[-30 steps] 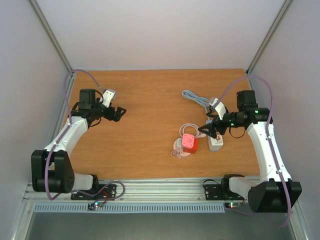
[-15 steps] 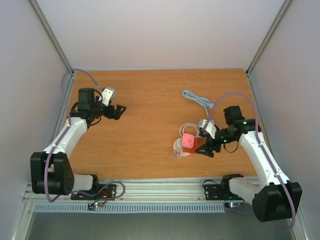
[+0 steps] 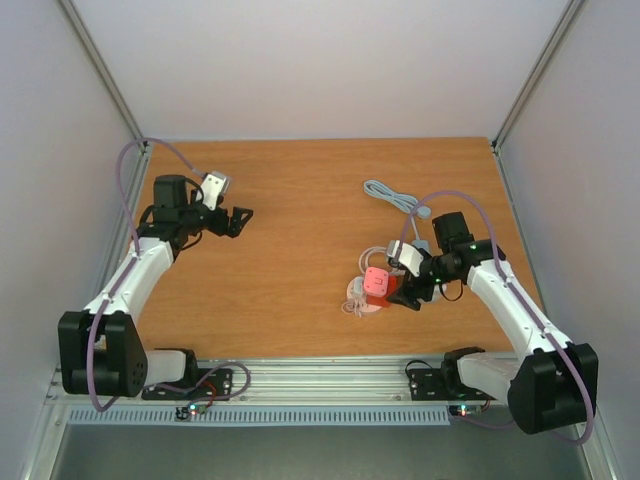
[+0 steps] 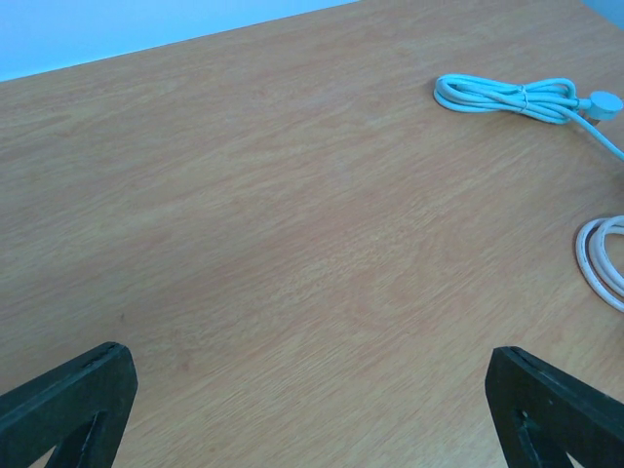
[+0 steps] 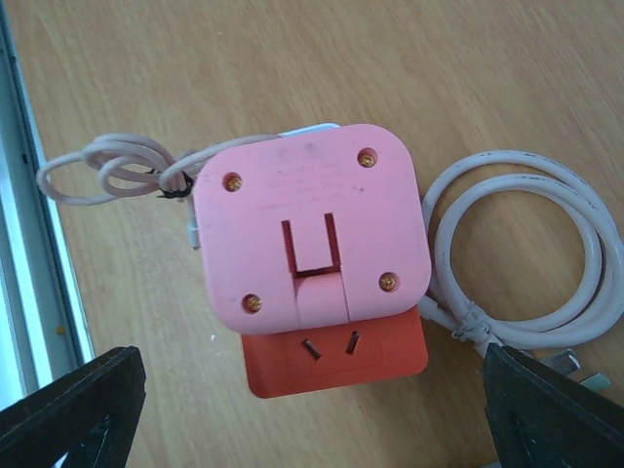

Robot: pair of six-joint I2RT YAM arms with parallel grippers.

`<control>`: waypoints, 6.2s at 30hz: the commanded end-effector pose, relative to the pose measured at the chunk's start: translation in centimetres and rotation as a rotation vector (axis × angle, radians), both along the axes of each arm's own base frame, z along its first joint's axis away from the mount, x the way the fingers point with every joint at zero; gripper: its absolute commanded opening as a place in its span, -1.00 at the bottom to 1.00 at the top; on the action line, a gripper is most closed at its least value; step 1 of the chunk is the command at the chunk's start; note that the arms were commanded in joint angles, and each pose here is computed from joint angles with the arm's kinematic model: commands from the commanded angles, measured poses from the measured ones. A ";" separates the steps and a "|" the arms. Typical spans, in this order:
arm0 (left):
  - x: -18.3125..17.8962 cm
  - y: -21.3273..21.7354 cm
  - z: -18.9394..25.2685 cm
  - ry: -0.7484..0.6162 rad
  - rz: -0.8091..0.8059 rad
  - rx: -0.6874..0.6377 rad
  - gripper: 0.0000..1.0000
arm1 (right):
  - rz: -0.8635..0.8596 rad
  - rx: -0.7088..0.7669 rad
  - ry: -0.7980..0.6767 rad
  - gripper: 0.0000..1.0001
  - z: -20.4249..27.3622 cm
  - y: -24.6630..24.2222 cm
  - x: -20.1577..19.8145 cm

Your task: Pull the plug off the socket

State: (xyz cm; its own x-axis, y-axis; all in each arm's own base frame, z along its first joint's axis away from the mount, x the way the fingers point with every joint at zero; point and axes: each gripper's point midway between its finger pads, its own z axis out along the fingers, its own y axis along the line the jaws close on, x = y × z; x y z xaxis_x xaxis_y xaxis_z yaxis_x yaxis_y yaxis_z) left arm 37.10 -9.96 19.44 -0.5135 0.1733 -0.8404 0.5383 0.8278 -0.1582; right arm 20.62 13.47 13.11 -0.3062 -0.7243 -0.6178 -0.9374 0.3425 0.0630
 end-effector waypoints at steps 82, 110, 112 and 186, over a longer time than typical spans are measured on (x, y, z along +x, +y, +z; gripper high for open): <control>-3.9 -3.8 2.6 0.225 -0.152 -0.247 0.85 | -0.291 0.113 -0.015 0.66 -2.8 22.9 8.2; -12.9 -9.8 -0.8 0.580 -0.246 -0.382 0.90 | -0.112 0.413 -0.157 0.81 -0.3 20.9 5.7; -12.6 -9.9 -1.2 0.606 -0.211 -0.391 0.93 | -0.112 0.422 -0.164 0.80 -0.6 21.1 5.9; -6.2 -12.2 -3.5 0.396 -0.023 -0.219 -0.12 | -0.079 0.444 -0.170 0.05 -4.4 23.0 7.0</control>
State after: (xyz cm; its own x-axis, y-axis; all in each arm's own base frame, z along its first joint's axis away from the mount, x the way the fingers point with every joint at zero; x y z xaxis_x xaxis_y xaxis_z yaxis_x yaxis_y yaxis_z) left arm 28.96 -21.76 13.66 -0.8871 -0.0037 -0.4616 0.3199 0.7159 -0.6206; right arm 27.90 35.68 8.73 -0.2187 -0.3671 -0.9041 -0.9073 0.4175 0.0500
